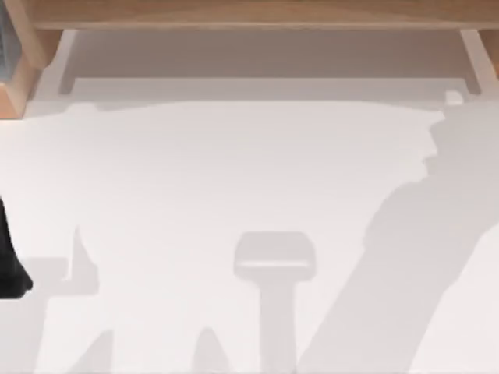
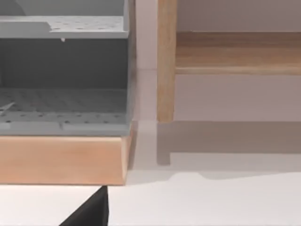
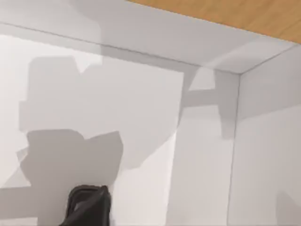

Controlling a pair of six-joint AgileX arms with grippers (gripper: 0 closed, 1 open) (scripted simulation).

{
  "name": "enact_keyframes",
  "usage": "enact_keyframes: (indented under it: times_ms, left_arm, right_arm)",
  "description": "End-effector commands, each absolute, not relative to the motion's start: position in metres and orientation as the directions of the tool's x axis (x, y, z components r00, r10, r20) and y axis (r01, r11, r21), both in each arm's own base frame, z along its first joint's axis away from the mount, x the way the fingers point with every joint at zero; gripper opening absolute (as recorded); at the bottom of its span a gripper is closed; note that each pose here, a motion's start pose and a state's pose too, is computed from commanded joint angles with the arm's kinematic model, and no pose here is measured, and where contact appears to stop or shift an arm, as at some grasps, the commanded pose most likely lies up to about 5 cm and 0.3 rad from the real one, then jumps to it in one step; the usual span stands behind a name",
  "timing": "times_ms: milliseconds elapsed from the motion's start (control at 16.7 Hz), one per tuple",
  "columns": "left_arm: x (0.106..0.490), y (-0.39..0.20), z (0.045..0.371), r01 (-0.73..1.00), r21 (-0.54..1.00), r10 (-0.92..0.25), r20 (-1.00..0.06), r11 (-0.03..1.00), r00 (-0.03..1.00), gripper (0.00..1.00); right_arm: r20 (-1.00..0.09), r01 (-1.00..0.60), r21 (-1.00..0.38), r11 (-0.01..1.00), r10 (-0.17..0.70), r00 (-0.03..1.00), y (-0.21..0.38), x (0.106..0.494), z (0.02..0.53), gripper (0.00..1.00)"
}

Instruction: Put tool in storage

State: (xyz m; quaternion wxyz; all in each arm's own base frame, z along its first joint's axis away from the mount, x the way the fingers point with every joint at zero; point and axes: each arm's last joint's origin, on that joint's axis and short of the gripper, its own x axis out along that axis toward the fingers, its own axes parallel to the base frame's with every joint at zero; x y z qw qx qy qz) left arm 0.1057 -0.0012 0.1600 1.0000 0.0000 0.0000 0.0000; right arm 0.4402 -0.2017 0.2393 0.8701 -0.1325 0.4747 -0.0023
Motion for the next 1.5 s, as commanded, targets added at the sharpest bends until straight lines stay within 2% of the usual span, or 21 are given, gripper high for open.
enact_keyframes:
  times_ms: [180, 360, 600, 780, 1080, 1320, 1500]
  left_arm:
    - [0.106, -0.001, 0.16, 0.0, 0.0, 0.0, 0.0, 1.0, 1.0, 1.0]
    - [0.106, -0.001, 0.16, 0.0, 0.0, 0.0, 0.0, 1.0, 1.0, 1.0]
    - [0.106, -0.001, 0.16, 0.0, 0.0, 0.0, 0.0, 1.0, 1.0, 1.0]
    - [0.106, -0.001, 0.16, 0.0, 0.0, 0.0, 0.0, 1.0, 1.0, 1.0]
    - [0.106, -0.001, 0.16, 0.0, 0.0, 0.0, 0.0, 1.0, 1.0, 1.0]
    - [0.106, -0.001, 0.16, 0.0, 0.0, 0.0, 0.0, 1.0, 1.0, 1.0]
    - [0.106, -0.001, 0.16, 0.0, 0.0, 0.0, 0.0, 1.0, 1.0, 1.0]
  right_arm:
    - [-0.68, -0.097, -0.387, 0.917, -0.213, 0.702, -0.238, 0.416, 0.252, 1.0]
    - [-0.511, -0.035, -0.558, 0.829, -0.31, 0.801, -0.278, 0.38, 0.251, 1.0]
    - [-0.303, 0.04, -0.76, 0.648, -0.409, 0.861, -0.315, 0.324, 0.227, 1.0]
    - [-0.189, 0.054, -0.868, 0.494, -0.429, 0.883, -0.32, 0.285, 0.194, 1.0]
    - [-0.081, 0.015, -0.965, 0.263, -0.349, 0.934, -0.282, 0.241, 0.134, 1.0]
    - [-0.032, -0.009, -0.994, 0.113, -0.199, 0.98, -0.231, 0.228, 0.104, 1.0]
    - [-0.01, -0.007, -0.999, 0.035, -0.079, 0.997, -0.196, 0.225, 0.093, 1.0]
